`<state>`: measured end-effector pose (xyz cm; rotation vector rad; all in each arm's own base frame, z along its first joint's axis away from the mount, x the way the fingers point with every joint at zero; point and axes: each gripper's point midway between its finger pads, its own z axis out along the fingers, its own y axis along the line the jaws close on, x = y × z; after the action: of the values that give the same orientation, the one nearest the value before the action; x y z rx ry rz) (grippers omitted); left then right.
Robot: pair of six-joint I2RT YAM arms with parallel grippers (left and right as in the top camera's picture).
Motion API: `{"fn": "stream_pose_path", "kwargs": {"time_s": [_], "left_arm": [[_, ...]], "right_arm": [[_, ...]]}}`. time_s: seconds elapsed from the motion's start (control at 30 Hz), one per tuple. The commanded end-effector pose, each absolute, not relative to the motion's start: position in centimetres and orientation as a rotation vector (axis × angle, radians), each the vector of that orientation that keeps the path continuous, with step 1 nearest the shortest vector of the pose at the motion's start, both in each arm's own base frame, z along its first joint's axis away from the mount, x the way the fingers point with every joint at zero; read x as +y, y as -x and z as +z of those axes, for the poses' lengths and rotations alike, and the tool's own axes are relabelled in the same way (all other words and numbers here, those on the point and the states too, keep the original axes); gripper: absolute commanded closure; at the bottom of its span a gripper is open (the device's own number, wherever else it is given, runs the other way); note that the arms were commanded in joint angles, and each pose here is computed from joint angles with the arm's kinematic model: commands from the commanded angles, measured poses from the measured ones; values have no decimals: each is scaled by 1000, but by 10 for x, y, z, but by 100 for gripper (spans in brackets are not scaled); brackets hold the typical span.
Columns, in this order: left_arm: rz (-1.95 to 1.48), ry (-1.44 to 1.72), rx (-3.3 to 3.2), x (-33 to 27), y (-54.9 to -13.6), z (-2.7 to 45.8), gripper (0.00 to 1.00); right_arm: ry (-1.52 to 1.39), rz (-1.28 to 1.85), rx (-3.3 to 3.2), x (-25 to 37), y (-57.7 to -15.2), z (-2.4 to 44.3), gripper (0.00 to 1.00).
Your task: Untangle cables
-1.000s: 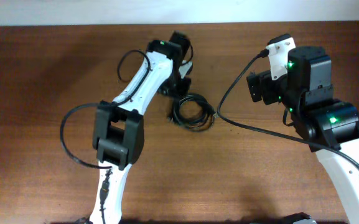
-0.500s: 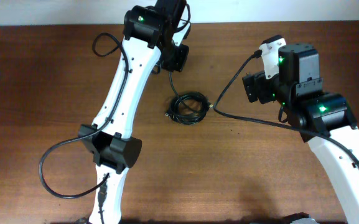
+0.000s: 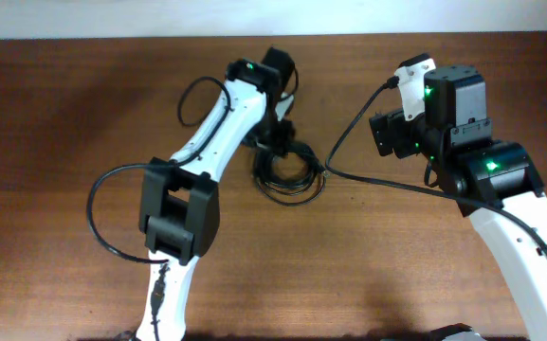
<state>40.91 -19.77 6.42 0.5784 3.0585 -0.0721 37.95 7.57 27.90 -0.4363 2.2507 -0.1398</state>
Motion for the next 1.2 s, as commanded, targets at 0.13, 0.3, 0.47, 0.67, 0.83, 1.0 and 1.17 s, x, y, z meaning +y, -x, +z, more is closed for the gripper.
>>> {"fn": "stream_pose_path", "kwargs": {"time_s": [0.13,0.3,0.47,0.67,0.83,1.0,1.17], "left_arm": [[-119,-622,3027,-225,-403,57,1],[-115,-654,3011,-229,-402,45,1],[31,-1021,2918,-212,-401,28,0],[114,-1436,2716,-208,-408,28,0],[-17,-1775,2483,-225,-405,28,0],[-43,-1728,2371,-244,-427,33,0],[-51,-1705,2356,-245,-434,30,0]], "right_arm": [[431,-146,2223,77,-380,290,2],[431,-147,2225,77,-379,290,2],[432,-147,2224,77,-380,290,2],[431,-147,2225,77,-380,290,2],[432,-147,2225,77,-379,290,2],[435,-148,2236,76,-378,288,2],[439,-150,2247,76,-376,285,2]]}}
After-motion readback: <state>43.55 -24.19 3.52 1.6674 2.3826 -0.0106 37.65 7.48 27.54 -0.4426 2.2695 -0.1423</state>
